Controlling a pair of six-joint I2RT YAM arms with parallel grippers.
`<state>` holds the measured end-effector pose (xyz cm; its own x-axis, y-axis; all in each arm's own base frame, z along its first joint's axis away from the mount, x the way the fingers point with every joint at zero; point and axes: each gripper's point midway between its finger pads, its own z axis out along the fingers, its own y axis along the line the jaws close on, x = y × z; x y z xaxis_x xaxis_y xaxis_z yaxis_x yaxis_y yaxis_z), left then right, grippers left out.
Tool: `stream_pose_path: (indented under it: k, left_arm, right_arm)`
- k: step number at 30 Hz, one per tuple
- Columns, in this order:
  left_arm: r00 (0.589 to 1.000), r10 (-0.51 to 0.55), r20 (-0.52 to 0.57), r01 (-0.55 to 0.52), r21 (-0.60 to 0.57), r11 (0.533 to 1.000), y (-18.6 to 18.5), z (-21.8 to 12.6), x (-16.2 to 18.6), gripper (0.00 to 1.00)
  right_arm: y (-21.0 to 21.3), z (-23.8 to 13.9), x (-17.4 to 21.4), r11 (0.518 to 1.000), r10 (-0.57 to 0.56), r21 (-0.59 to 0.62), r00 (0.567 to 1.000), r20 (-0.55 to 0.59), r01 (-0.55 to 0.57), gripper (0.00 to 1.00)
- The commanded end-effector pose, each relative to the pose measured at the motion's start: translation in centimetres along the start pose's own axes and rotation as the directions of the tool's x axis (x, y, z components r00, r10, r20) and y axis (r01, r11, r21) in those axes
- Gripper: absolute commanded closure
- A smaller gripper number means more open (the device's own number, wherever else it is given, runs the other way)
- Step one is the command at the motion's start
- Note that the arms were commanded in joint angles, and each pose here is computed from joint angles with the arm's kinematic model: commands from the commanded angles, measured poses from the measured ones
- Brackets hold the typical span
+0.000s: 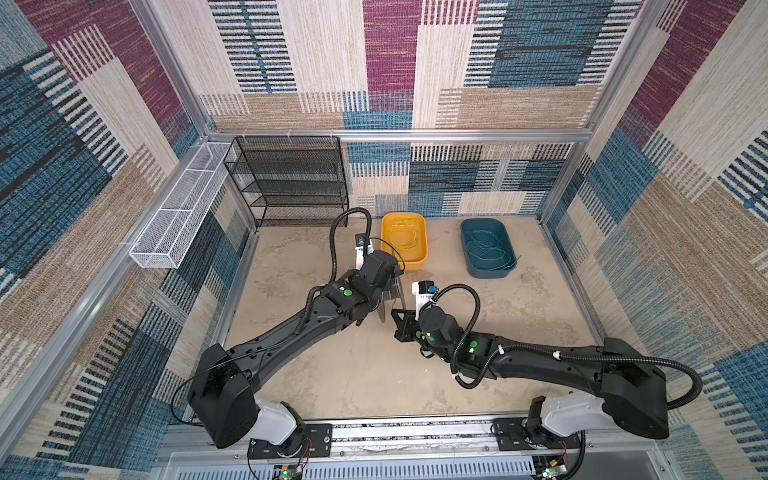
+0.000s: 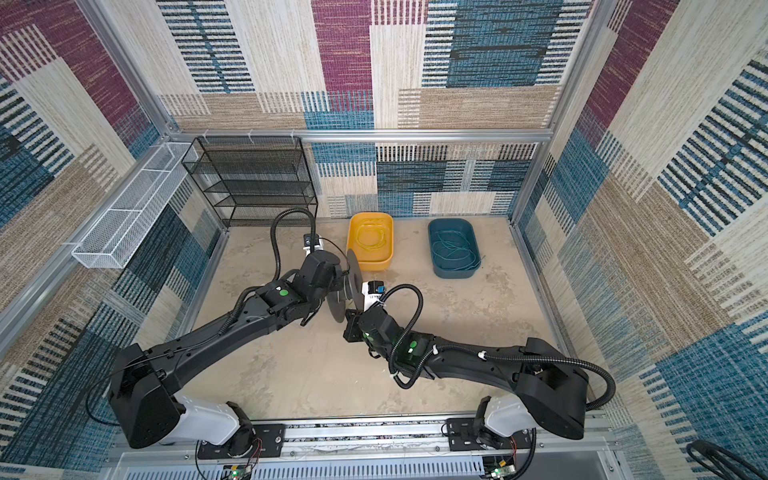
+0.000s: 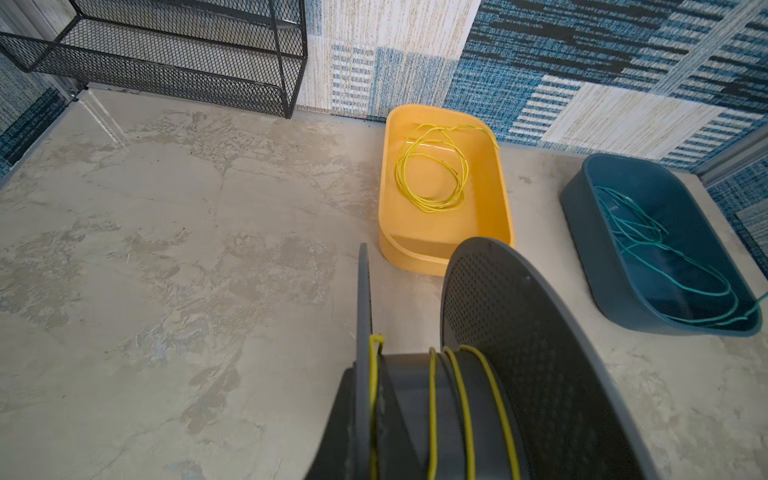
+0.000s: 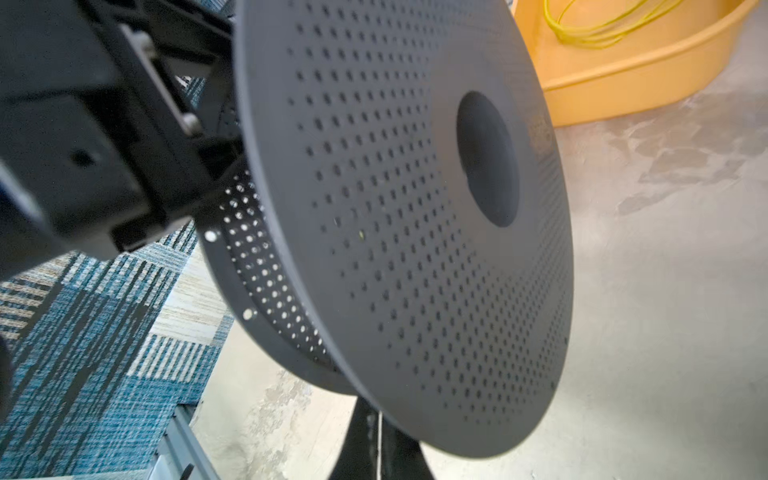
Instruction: Wrap the cables
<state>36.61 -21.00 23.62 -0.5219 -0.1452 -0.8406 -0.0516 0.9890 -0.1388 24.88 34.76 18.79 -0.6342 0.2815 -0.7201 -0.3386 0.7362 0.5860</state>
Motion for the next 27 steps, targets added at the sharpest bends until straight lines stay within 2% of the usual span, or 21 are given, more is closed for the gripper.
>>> stream_pose_path:
  k: [1, 13, 27]
  left_arm:
    - [0.999, 0.051, -0.013, -0.052, -0.041, 0.998, 0.4, 0.4, 0.0, 1.0]
    - [0.982, 0.156, -0.107, -0.159, -0.027, 0.987, -0.4, 1.9, 2.3, 1.0]
    - [0.932, 0.346, -0.11, -0.345, 0.026, 0.938, -1.9, 1.4, 4.6, 1.0]
  right_arm:
    - [2.9, -0.8, -3.0, 0.996, -0.048, -0.072, 0.992, 0.113, 0.057, 1.0]
    - [4.5, -1.1, -5.3, 0.975, -0.21, -0.028, 0.961, 0.182, 0.218, 1.0]
    - [4.1, -0.1, -6.8, 0.922, -0.386, 0.107, 0.898, 0.209, 0.371, 1.0]
